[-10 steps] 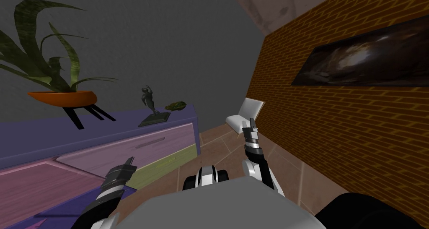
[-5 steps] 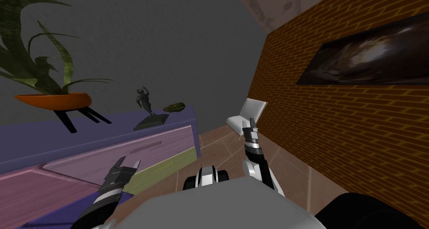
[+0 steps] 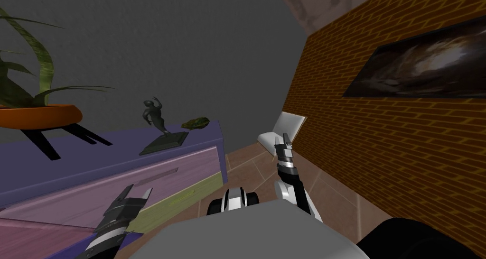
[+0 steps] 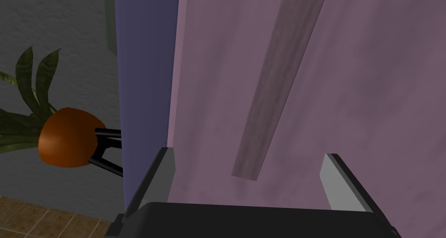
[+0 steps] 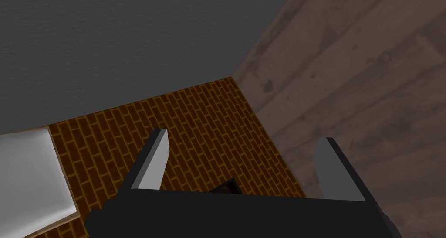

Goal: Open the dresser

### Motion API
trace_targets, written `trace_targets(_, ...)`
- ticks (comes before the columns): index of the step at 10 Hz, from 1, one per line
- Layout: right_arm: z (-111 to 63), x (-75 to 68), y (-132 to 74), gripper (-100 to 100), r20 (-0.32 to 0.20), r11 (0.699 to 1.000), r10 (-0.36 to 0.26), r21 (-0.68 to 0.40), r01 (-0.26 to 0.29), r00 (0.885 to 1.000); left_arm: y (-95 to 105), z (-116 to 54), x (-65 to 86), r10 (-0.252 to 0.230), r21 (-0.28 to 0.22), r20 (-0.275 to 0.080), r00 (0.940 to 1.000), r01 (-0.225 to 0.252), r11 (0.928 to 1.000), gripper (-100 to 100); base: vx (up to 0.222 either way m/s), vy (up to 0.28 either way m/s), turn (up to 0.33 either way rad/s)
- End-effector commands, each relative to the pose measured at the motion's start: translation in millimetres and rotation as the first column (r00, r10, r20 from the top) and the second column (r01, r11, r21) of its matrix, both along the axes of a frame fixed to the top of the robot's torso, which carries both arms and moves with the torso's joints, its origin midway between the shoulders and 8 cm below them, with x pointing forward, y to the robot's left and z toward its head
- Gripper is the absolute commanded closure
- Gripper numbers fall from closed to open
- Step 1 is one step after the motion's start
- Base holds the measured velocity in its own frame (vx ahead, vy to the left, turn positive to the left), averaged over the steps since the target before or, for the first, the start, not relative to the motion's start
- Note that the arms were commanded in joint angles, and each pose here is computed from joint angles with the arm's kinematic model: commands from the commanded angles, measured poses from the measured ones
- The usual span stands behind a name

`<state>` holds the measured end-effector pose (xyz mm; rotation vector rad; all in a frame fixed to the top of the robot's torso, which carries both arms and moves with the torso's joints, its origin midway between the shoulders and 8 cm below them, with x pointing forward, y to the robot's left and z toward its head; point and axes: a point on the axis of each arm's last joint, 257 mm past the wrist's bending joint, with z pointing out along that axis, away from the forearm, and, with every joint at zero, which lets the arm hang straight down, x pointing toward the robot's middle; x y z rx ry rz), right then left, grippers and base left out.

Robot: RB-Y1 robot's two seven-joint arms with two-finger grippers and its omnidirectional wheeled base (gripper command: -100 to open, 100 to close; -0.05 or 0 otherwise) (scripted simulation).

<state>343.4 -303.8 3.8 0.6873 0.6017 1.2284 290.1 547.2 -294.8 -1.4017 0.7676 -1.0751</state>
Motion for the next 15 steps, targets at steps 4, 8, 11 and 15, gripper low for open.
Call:
trace_targets(4, 0.0, 0.0, 0, 0, 0.0, 1.0, 0.0, 0.0, 0.0, 1.0, 1.5, 3.2, -54.2, -0.006, -0.003, 0.001, 1.0, 0.006, 1.0, -100, 0.13, 0.007, 0.007)
trace_targets(8, 0.2, 0.1, 0, 0, 0.0, 1.0, 0.0, 0.0, 0.0, 1.0, 1.3, 1.1, -35.1, -0.003, -0.002, 0.001, 1.0, 0.003, 1.0, 100, -0.009, -0.005, -0.008)
trace_targets(11, 0.2, 0.2, 0, 0, 0.001, 1.0, 0.0, 0.0, 0.0, 1.0, 0.0, -0.8, -6.1, -0.001, -0.002, 0.001, 1.0, 0.001, 1.0, 100, -0.159, -0.017, -0.008)
trace_targets(15, 0.2, 0.1, 0, 0, 0.0, 1.0, 0.0, 0.0, 0.0, 1.0, -3.5, -0.7, 33.3, 0.0, -0.001, 0.0, 1.0, 0.0, 1.0, 100, -0.127, 0.005, -0.008)
